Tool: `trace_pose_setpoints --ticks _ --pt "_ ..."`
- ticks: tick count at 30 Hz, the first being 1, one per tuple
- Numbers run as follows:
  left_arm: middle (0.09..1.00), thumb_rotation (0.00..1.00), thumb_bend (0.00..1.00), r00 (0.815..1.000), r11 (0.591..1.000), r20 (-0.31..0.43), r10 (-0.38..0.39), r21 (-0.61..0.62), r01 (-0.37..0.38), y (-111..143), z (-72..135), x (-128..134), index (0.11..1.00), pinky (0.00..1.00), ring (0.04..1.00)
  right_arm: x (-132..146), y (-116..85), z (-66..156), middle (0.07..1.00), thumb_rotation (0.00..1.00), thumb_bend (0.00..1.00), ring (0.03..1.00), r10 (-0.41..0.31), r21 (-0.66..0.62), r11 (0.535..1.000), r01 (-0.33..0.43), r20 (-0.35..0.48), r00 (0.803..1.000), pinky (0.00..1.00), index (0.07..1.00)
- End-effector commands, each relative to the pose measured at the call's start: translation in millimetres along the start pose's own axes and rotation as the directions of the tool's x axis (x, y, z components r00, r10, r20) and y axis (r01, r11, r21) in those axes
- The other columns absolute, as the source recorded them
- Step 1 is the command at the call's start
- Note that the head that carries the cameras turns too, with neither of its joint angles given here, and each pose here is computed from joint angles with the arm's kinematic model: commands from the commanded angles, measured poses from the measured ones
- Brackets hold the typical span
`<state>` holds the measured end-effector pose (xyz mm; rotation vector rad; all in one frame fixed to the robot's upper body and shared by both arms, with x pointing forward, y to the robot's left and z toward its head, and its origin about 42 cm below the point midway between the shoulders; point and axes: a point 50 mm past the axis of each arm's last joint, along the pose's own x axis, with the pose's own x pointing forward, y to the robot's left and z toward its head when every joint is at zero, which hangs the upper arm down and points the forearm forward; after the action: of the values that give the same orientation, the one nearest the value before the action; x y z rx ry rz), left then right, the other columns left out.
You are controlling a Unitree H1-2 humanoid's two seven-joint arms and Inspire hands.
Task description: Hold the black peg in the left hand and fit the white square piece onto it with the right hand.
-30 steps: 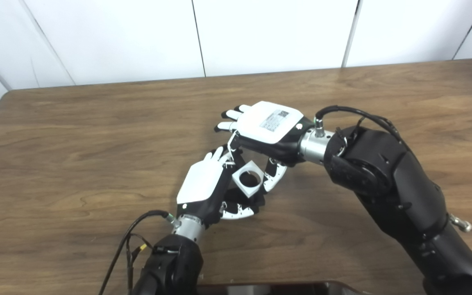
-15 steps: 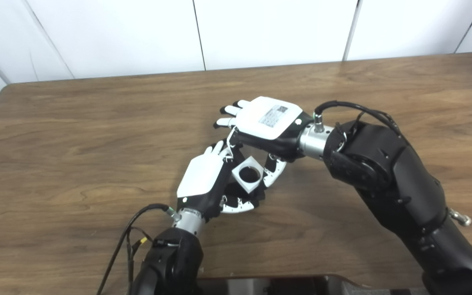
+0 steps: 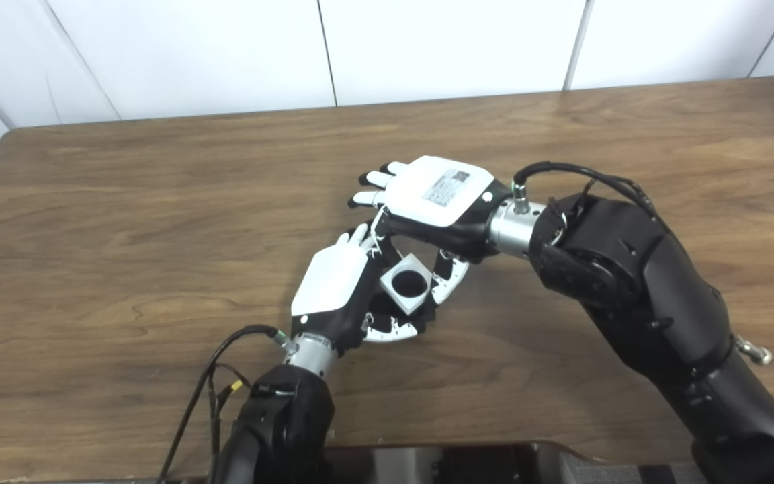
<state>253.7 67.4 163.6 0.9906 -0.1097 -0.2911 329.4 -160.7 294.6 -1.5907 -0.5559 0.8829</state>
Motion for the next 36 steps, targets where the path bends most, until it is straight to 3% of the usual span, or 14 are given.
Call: trace_pose_setpoints --ticks 1,36 --pt "0.926 0.07 0.52 0.997 0.999 0.057 0.05 0.007 -0.05 10.5 14.7 3.3 0.489 1.0 1.0 2.0 -12.9 0.1 0.944 0.15 0.52 1.0 -0.054 -0.024 0.998 0.055 0.013 0.998 1.0 0.492" --pt "0.928 0.07 0.52 0.997 0.999 0.064 0.047 -0.022 -0.045 5.2 19.3 -2.8 0.484 1.0 1.0 7.3 -6.6 -13.8 0.943 0.16 0.52 1.0 -0.038 -0.021 0.999 0.037 -0.028 0.999 1.0 0.492"
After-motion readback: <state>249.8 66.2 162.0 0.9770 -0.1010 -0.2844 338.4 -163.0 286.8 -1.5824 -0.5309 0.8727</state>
